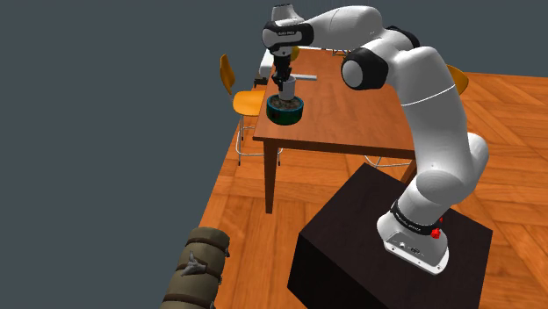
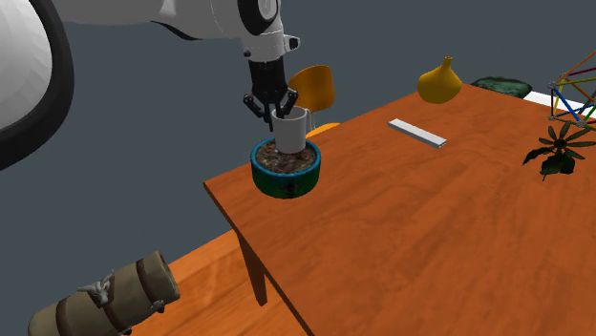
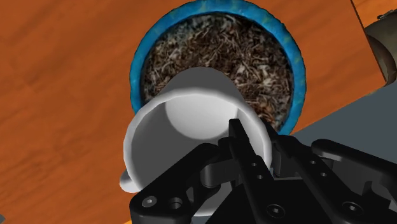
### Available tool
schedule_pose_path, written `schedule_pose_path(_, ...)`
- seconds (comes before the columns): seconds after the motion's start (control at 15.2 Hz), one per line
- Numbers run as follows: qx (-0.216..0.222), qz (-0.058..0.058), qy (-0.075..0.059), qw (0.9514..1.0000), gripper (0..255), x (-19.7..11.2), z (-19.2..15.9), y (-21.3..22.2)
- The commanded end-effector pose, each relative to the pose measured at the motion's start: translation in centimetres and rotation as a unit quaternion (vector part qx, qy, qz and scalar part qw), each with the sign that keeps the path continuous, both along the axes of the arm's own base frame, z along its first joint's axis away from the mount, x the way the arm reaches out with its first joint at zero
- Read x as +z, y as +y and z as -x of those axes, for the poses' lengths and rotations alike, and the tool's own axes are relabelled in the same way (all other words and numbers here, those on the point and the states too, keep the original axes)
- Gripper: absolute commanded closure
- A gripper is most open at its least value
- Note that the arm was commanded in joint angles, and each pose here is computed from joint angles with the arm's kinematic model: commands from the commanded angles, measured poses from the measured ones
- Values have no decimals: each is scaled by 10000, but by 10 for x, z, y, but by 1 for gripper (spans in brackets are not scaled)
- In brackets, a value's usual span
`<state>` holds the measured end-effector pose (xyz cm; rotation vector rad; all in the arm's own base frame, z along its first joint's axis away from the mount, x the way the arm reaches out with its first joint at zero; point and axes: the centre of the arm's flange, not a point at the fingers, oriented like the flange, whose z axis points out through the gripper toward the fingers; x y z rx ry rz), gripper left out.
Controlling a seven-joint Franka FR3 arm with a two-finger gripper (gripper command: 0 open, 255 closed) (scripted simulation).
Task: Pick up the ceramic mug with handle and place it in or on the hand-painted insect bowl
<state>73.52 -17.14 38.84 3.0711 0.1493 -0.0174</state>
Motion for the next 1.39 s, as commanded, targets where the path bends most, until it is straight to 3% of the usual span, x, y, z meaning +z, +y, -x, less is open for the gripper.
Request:
schedule_pose_path(0.0, 0, 1, -4, 10000, 255, -1, 0, 0)
schedule_pose_path(0.26, 0, 1, -4, 10000, 255, -1, 0, 0)
schedule_pose_path(0.33, 0, 1, -4, 10000, 0, -1, 0, 0)
schedule_pose_path(0.66, 0, 1, -4, 10000, 0, -1, 0, 0)
schedule_pose_path(0.92, 0, 1, -4, 10000, 0, 49, 0, 3)
schedule_pose_path(1.32, 0, 1, -4, 10000, 0, 49, 0, 3)
